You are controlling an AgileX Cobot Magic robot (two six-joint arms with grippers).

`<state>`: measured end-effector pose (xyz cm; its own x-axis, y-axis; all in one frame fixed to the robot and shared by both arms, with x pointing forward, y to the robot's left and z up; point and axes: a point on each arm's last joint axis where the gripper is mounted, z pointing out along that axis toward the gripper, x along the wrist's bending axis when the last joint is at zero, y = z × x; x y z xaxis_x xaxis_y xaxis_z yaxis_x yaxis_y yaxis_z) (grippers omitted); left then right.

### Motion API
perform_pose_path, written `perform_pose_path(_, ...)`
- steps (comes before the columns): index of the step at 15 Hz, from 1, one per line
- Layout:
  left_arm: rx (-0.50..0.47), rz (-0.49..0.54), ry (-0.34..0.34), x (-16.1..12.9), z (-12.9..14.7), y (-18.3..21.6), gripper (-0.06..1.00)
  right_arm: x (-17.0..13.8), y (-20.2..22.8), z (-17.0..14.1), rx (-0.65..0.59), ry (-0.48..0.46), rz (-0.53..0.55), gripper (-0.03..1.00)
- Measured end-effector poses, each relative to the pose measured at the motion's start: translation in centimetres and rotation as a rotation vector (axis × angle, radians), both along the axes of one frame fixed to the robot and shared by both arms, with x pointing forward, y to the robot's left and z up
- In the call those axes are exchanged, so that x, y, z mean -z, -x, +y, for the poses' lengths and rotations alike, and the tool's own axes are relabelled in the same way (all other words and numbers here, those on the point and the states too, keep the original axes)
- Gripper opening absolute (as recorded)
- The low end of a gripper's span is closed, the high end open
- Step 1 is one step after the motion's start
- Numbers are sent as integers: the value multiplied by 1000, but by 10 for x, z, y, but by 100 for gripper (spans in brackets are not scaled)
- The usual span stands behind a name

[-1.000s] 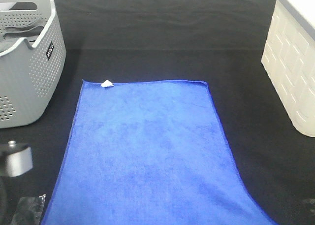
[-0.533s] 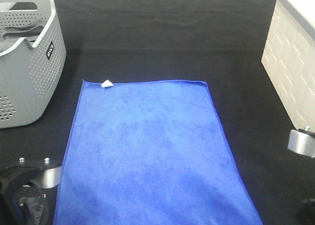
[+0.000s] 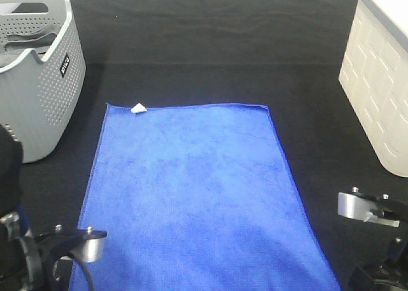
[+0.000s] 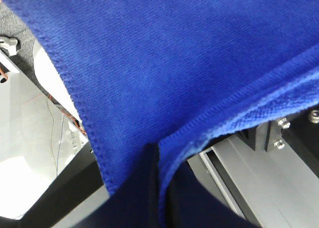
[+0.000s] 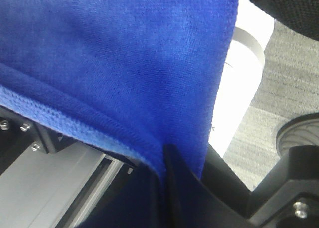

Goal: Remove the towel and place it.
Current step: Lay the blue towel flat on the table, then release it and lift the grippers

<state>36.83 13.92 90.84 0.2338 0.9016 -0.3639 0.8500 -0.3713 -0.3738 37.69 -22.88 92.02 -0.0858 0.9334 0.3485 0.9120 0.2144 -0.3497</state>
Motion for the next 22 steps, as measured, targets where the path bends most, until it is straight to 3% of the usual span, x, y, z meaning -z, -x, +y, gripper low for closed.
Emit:
perform_pose_path(6, 52, 22, 3, 10, -14, -16, 0, 10, -3, 2, -12, -12, 31, 3)
perform_pose_path(9, 52, 29, 14, 8, -16, -18, 13, 10, -2, 3, -10, -23, 45, 6)
perform_pose_path(12, 16, 52, 36, 6, -19, -17, 36, 8, 0, 4, -16, -36, 78, 20)
perform_pose_path(15, 12, 90, 32, 5, -19, -14, 55, 8, 0, 4, -7, -41, 81, 49)
perform_pose_path(17, 13, 123, 22, 3, -19, -12, 61, 8, 0, 4, -7, -41, 81, 64)
perform_pose_path(19, 6, 143, 12, 2, -18, -10, 63, 5, 1, 4, -8, -46, 65, 68)
perform_pose_path(22, 14, 150, 21, -2, -21, -13, 63, -22, -14, 6, -29, -74, -104, 69)
